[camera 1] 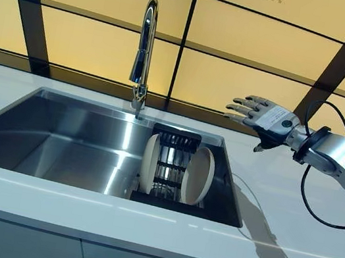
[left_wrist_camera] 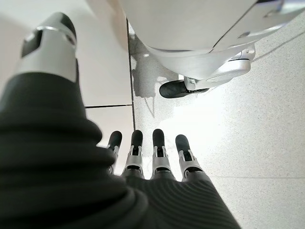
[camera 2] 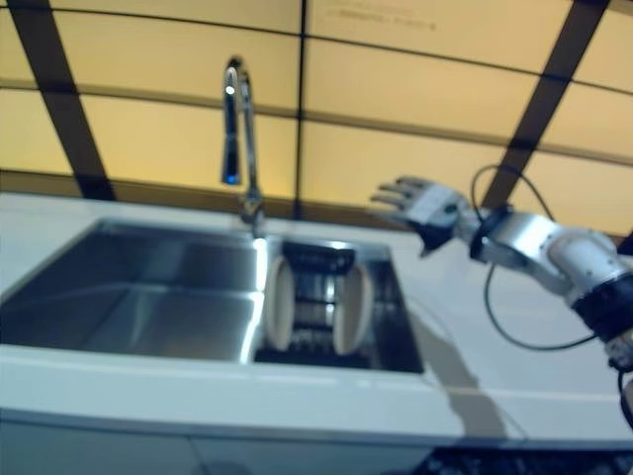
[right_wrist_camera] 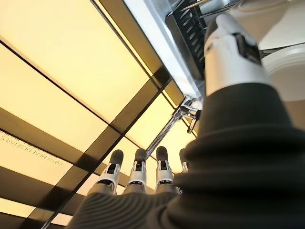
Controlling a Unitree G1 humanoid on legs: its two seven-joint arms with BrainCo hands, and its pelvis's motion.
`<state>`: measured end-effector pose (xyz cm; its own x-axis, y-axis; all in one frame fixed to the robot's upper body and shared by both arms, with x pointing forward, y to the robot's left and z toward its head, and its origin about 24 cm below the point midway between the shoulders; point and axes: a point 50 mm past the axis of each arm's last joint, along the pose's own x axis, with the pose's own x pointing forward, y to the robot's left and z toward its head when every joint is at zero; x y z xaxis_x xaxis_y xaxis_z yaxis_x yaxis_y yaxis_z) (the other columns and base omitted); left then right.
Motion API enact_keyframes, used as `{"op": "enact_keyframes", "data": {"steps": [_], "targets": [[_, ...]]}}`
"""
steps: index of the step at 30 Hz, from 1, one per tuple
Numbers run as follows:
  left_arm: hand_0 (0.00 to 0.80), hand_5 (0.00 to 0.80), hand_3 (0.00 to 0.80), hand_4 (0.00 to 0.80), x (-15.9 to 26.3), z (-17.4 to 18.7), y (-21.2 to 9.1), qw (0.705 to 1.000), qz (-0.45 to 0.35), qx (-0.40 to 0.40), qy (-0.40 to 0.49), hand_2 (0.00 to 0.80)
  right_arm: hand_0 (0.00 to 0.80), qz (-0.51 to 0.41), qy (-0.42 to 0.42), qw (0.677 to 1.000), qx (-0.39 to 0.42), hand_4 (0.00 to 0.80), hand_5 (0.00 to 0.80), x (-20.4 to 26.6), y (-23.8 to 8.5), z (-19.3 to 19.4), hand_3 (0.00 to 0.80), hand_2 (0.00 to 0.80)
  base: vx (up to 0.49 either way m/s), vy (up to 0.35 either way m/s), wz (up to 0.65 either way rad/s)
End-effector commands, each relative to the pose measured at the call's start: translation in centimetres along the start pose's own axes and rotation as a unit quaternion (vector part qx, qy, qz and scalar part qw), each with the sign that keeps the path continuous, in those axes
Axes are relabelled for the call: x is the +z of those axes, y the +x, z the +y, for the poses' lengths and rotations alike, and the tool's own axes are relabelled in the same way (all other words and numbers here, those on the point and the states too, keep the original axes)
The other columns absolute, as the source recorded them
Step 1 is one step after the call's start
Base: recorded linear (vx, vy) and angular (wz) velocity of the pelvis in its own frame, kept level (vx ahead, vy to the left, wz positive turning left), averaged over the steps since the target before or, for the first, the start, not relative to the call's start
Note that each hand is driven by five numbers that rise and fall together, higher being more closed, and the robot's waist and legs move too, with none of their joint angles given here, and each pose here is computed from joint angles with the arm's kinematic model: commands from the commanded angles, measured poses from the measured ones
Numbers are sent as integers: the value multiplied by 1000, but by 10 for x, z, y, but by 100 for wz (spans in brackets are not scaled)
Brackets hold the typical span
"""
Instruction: Take plates into dishwasher
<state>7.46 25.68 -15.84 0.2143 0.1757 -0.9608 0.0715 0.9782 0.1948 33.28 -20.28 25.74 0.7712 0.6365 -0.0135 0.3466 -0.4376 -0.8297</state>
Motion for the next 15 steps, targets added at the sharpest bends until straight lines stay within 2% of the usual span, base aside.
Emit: {"op": "enact_keyframes", "data": {"steps": [1, 15], "targets": [[0, 0, 0, 0, 14, 4, 0, 1000, -15, 7, 13, 0, 0, 4, 16, 1000, -12, 0, 0, -3, 3, -6, 0, 0, 0, 0, 0], [0, 0, 0, 0, 14, 4, 1, 1000, -19, 11, 1, 0, 0, -26, 46, 999, 4, 0, 0, 17, 14, 9, 0, 0, 0, 0, 0]]}}
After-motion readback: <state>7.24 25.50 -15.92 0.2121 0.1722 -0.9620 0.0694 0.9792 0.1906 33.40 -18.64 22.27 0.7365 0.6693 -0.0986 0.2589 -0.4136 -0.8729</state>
